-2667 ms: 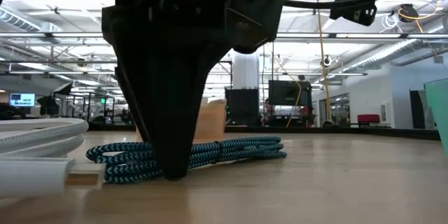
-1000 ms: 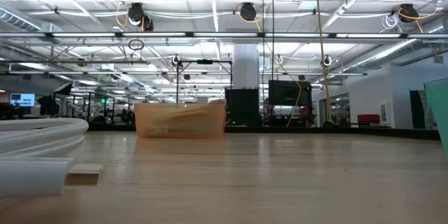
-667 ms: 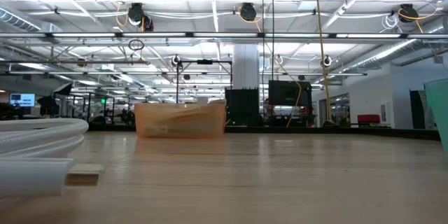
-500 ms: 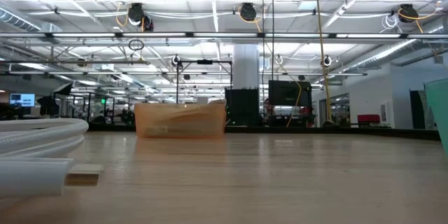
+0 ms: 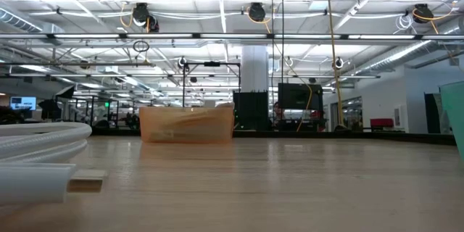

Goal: Pick & Place USB Port
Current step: Put the blue patterned usb cable into the blue bin

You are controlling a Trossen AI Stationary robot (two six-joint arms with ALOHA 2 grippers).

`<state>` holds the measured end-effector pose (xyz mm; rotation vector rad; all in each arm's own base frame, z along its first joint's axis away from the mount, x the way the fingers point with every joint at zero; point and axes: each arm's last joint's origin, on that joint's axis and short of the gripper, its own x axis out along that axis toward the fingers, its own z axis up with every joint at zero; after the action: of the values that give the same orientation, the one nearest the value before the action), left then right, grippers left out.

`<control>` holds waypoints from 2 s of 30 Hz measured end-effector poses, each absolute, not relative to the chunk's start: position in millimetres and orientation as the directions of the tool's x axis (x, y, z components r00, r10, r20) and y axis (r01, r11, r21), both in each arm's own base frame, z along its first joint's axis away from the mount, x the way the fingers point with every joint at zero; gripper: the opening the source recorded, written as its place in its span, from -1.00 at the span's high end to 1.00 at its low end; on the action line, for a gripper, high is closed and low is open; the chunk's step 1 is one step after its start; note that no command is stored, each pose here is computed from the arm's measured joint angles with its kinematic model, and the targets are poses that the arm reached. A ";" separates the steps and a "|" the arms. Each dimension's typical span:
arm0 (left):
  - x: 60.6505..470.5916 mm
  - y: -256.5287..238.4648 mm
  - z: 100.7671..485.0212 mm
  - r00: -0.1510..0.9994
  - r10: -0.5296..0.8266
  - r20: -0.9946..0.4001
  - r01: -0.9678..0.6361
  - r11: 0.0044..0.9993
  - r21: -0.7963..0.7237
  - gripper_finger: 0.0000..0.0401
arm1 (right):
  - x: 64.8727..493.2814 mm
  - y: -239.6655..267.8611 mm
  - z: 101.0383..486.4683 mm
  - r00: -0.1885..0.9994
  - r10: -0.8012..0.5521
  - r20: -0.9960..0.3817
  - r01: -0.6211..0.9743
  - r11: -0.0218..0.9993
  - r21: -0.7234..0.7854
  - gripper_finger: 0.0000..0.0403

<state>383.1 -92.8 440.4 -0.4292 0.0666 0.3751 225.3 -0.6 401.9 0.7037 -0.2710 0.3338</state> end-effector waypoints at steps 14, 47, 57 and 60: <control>396.3 -84.1 431.5 0.940 0.304 -0.152 -0.340 0.848 -0.406 0.89 | 225.9 -0.8 400.3 0.920 0.204 0.335 -0.375 0.710 0.597 0.19; 290.3 -61.8 470.6 0.892 0.171 -0.418 -0.353 0.841 -0.409 0.17 | 203.6 -2.5 355.0 0.708 0.692 -0.142 -0.315 0.490 0.813 0.91; 274.8 -38.9 466.2 0.829 0.156 -0.536 -0.356 0.888 -0.291 0.40 | 188.4 33.7 333.4 0.563 0.748 -0.352 -0.105 0.487 0.867 0.92; 273.9 -36.4 461.4 0.802 0.132 -0.583 -0.335 0.907 -0.254 0.43 | 188.5 54.2 330.8 0.526 0.736 -0.427 -0.051 0.528 0.848 0.92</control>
<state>273.9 -36.4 461.4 -0.3583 0.5914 0.2561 188.5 54.2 330.8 0.8959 0.8993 0.5543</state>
